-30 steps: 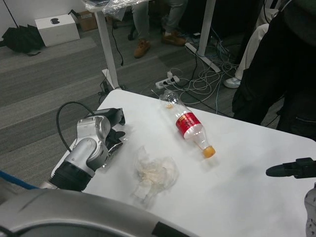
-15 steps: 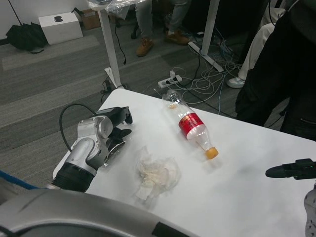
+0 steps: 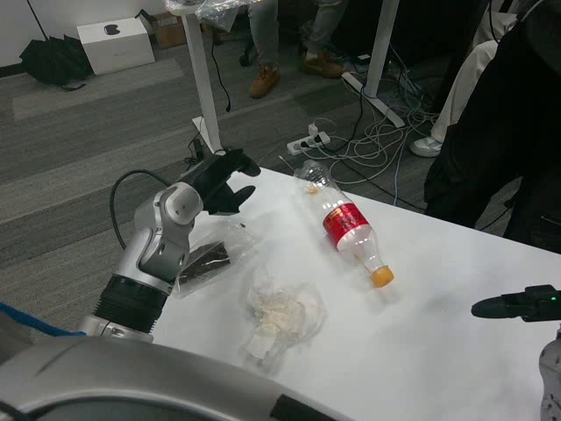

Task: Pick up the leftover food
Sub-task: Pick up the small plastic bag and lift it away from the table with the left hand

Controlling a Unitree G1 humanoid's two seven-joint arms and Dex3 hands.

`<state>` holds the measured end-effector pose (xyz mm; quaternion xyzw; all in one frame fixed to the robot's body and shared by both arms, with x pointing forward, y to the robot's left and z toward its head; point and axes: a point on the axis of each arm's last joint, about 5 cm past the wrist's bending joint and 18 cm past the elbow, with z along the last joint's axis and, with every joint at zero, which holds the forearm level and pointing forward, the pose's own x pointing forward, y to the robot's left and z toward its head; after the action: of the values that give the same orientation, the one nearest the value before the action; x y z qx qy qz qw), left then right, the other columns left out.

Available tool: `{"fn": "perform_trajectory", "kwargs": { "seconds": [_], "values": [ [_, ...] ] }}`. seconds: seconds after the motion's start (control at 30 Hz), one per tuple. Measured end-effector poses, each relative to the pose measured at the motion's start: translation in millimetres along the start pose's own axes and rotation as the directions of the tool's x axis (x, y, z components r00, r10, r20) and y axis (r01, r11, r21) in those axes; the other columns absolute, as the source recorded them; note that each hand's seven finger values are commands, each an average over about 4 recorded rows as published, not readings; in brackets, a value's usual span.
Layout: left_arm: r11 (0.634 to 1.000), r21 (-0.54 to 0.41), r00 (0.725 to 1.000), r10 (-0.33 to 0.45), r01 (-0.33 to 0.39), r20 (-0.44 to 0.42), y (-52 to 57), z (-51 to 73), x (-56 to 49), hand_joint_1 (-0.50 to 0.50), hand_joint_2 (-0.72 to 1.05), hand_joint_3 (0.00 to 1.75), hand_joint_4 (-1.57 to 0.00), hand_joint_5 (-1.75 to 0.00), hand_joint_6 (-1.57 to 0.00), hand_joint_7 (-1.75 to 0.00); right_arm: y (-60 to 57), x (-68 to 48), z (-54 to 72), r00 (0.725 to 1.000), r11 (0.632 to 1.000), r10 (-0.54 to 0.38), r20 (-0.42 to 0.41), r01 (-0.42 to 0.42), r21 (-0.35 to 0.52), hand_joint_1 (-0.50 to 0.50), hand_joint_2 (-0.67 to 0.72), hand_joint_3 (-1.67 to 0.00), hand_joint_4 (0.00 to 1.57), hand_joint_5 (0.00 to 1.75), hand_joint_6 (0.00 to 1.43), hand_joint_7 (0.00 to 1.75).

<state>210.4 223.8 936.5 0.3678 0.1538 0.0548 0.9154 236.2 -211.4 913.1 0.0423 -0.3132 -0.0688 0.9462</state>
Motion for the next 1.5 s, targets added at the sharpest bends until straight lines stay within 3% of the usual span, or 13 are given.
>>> {"fn": "perform_trajectory", "kwargs": {
  "seconds": [0.1,0.17,0.27,0.33,0.4,0.47,0.57,0.7,0.83,1.1,1.23,1.37,1.5],
  "values": [
    [0.999,-0.03,0.999,0.031,-0.031,0.019,6.5,1.3,-2.6,-0.5,1.05,1.53,-0.02,-1.08,-0.01,-0.7,-0.8,-0.4,-0.7,1.0,1.0,-0.004,-0.005,0.004,-0.003,-0.42,0.72,0.0,0.0,0.0,0.0,0.0],
    [0.997,-0.045,0.997,0.071,-0.069,0.03,14.5,2.1,-7.2,-0.5,1.05,1.66,0.0,-1.23,0.0,-0.63,-1.8,-0.7,-1.4,1.0,1.0,-0.006,-0.01,0.006,-0.008,-0.42,0.72,0.0,0.0,0.0,0.0,0.0],
    [0.996,-0.046,0.997,0.071,-0.071,0.006,27.7,4.7,-16.6,-0.48,1.05,1.16,0.0,-1.51,0.0,-0.4,-3.1,-0.9,-2.4,1.0,1.0,-0.011,-0.016,0.011,-0.015,-0.42,0.72,0.0,0.0,0.0,0.0,0.0],
    [0.999,-0.025,0.998,0.041,-0.042,-0.042,38.3,7.0,-25.2,-0.48,1.03,0.68,0.0,-1.54,0.0,-0.35,-3.9,-0.3,-3.0,1.0,1.0,-0.014,-0.019,0.013,-0.019,-0.42,0.72,0.0,0.0,0.0,0.0,0.0],
    [1.0,-0.006,0.996,0.026,-0.026,-0.084,46.7,9.9,-32.9,-0.48,0.98,0.41,0.0,-1.54,0.0,-0.35,-4.4,1.0,-3.4,1.0,1.0,-0.018,-0.019,0.017,-0.022,-0.42,0.72,0.0,0.0,0.0,0.0,0.0],
    [1.0,0.004,0.994,-0.011,0.012,-0.108,45.8,11.0,-35.3,-0.48,0.98,0.28,0.0,-1.54,0.0,-0.33,-4.8,2.7,-3.6,1.0,1.0,-0.02,-0.018,0.019,-0.024,-0.42,0.72,0.0,0.0,0.0,0.0,0.0],
    [0.989,0.033,0.979,-0.139,0.145,-0.146,31.5,10.5,-36.8,-0.48,1.05,0.15,0.0,-1.54,0.0,-0.28,-4.9,5.8,-4.1,1.0,0.999,-0.018,-0.016,0.017,-0.031,-0.42,0.72,0.0,0.0,0.0,0.0,0.0],
    [0.972,0.137,0.965,-0.163,0.193,-0.206,27.7,11.0,-39.2,-0.48,1.05,0.04,0.0,-1.54,0.0,-0.24,-3.0,10.1,-4.9,1.0,0.999,-0.009,-0.015,0.009,-0.031,-0.42,0.72,0.0,0.0,0.0,0.0,0.0],
    [0.952,0.214,0.947,-0.154,0.218,-0.281,25.2,2.4,-44.8,-0.48,1.0,0.0,0.0,-1.54,0.0,-0.17,-3.7,11.3,-6.7,1.0,0.999,-0.006,-0.025,0.005,-0.042,-0.42,0.72,0.0,0.0,0.0,0.0,0.0],
    [0.927,0.31,0.929,-0.09,0.21,-0.36,24.7,-6.5,-51.9,-0.48,0.52,0.0,0.0,-1.54,0.0,-0.14,-1.7,13.6,-8.3,0.999,0.999,0.007,-0.033,-0.009,-0.045,-0.42,0.72,0.0,0.0,0.0,0.0,0.0],
    [0.888,0.401,0.914,-0.05,0.225,-0.402,22.4,-9.0,-56.5,-0.48,0.38,0.0,0.0,-1.54,0.0,-0.14,-0.7,13.2,-8.8,0.999,0.999,0.009,-0.038,-0.011,-0.038,-0.42,0.72,0.0,0.0,0.0,0.0,0.0],
    [0.854,0.428,0.904,-0.107,0.296,-0.413,10.8,-7.6,-58.4,-0.48,0.27,0.0,0.0,-1.54,0.0,-0.14,0.3,13.4,-8.3,0.999,0.999,0.012,-0.036,-0.013,-0.032,-0.42,0.72,0.0,0.0,0.0,0.0,0.0],
    [0.84,0.441,0.899,-0.118,0.317,-0.423,7.2,-8.7,-60.0,-0.5,0.25,0.0,0.0,-1.54,0.0,-0.14,1.6,14.2,-7.3,0.999,1.0,0.014,-0.029,-0.015,-0.022,-0.42,0.72,0.0,0.0,0.0,0.0,0.0]
  ]
}}
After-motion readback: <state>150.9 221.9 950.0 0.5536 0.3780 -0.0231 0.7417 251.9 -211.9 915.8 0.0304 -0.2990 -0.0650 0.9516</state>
